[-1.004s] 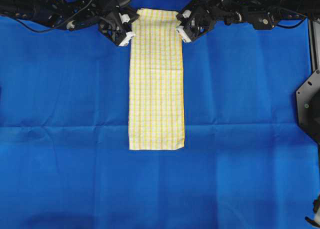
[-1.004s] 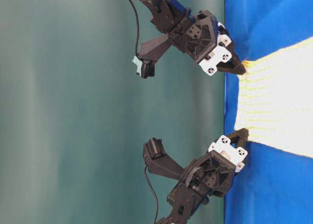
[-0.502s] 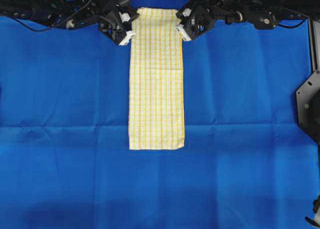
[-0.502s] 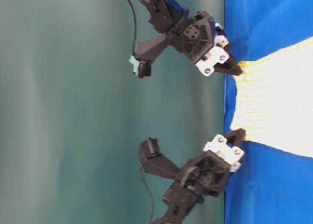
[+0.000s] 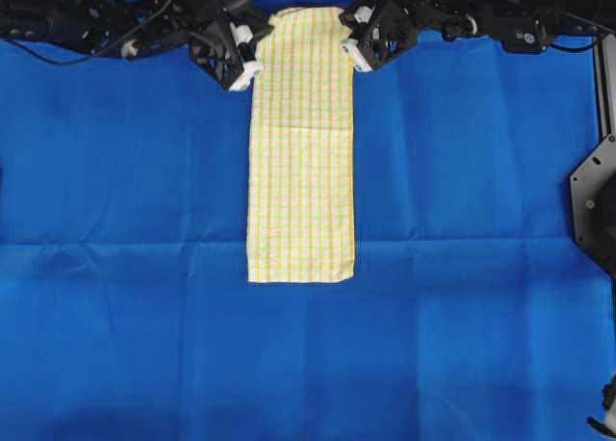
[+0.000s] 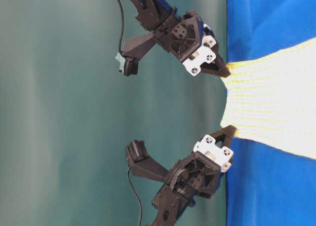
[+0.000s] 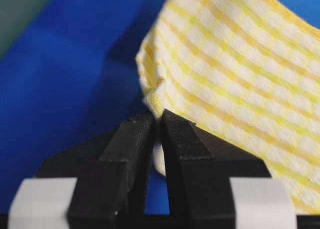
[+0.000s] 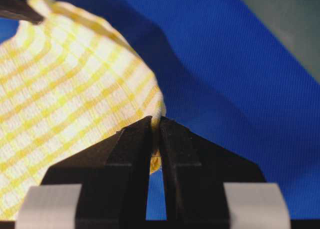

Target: Fold the yellow towel.

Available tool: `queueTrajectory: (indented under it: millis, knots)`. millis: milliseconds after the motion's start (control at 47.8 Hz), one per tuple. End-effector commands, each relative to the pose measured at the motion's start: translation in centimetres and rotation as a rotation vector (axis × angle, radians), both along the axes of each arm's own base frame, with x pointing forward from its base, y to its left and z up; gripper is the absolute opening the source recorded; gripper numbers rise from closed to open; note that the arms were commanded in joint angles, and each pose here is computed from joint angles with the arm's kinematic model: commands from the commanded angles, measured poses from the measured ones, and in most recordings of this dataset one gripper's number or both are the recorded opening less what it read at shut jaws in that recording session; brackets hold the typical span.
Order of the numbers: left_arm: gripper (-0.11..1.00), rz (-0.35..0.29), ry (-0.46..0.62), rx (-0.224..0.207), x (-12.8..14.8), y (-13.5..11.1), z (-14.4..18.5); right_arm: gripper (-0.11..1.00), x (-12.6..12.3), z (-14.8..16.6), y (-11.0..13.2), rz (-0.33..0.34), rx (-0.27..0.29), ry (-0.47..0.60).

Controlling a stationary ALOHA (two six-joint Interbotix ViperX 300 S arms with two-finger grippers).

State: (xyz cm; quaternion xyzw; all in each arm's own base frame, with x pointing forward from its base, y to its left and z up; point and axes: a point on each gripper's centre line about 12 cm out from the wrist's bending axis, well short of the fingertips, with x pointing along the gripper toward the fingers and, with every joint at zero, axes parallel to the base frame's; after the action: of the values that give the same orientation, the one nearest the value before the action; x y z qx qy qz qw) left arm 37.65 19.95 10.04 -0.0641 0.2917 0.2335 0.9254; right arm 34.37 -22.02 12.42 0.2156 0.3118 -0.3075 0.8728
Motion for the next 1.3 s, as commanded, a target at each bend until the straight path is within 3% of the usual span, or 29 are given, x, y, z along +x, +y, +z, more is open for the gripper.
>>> queueTrajectory:
  millis: [0,377,732,962,1276]
  knots:
    - [0.04,-0.018,-0.037,0.015,0.1,-1.0,1.8,0.04,0.4,1.9,1.5,0.039,-0.025,-0.037]
    - [0.04,-0.169,-0.025,-0.04,-0.8,-9.2,1.5,0.04,-0.3,2.5,10.1,0.198,-0.011,-0.071]
    - [0.04,-0.336,-0.078,-0.144,-1.2,-18.4,3.7,0.04,-1.0,2.4,17.4,0.322,0.022,-0.136]
    - [0.04,-0.429,-0.056,-0.167,-1.3,-22.2,3.8,0.04,-0.7,2.3,21.7,0.414,0.052,-0.154]
    - [0.04,-0.512,-0.046,-0.187,-1.5,-25.7,3.6,0.04,-0.7,2.1,24.5,0.47,0.082,-0.151]
